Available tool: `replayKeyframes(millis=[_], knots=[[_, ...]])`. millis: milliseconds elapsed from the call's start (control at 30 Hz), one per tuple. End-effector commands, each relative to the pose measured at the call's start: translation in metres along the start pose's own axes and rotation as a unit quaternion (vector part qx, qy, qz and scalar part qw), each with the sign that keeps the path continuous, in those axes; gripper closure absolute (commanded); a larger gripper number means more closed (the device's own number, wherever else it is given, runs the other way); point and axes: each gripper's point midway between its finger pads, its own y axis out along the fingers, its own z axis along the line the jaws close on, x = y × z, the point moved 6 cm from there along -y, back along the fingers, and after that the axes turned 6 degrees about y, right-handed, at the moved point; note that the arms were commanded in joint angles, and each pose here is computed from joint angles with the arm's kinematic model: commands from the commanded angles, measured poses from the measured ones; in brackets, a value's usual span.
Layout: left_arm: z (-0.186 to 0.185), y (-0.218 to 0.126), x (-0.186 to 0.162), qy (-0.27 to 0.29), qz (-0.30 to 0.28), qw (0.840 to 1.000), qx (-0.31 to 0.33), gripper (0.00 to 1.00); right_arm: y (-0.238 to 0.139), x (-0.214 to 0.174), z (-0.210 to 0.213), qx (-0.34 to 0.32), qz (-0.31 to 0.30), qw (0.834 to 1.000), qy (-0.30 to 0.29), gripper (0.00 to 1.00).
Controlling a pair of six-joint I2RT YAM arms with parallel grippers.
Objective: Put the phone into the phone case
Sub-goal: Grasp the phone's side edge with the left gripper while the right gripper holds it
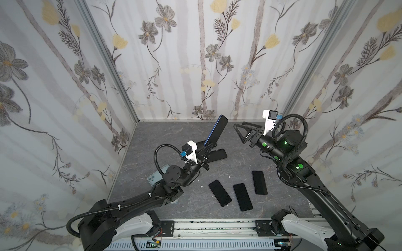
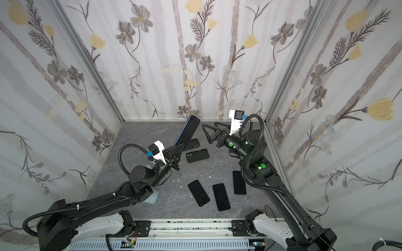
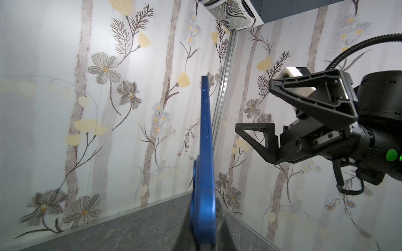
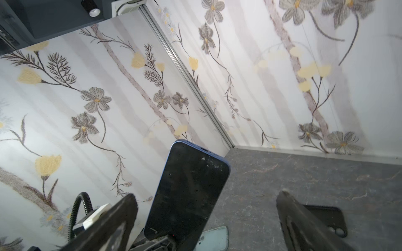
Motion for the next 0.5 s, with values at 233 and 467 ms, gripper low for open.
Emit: replayKeyframes(millis=[233, 467], knots=[[0.001, -0.010, 0.017, -0.006, 0.140, 0.990, -0.011, 1.00, -0.011, 0.023, 0.025, 0.142, 0.072, 0.981, -0.113, 0.09], [0.001, -0.016, 0.039, -0.036, 0.174, 0.984, -0.034, 1.00, -0.011, 0.031, 0.019, 0.138, 0.081, 0.977, -0.140, 0.20]])
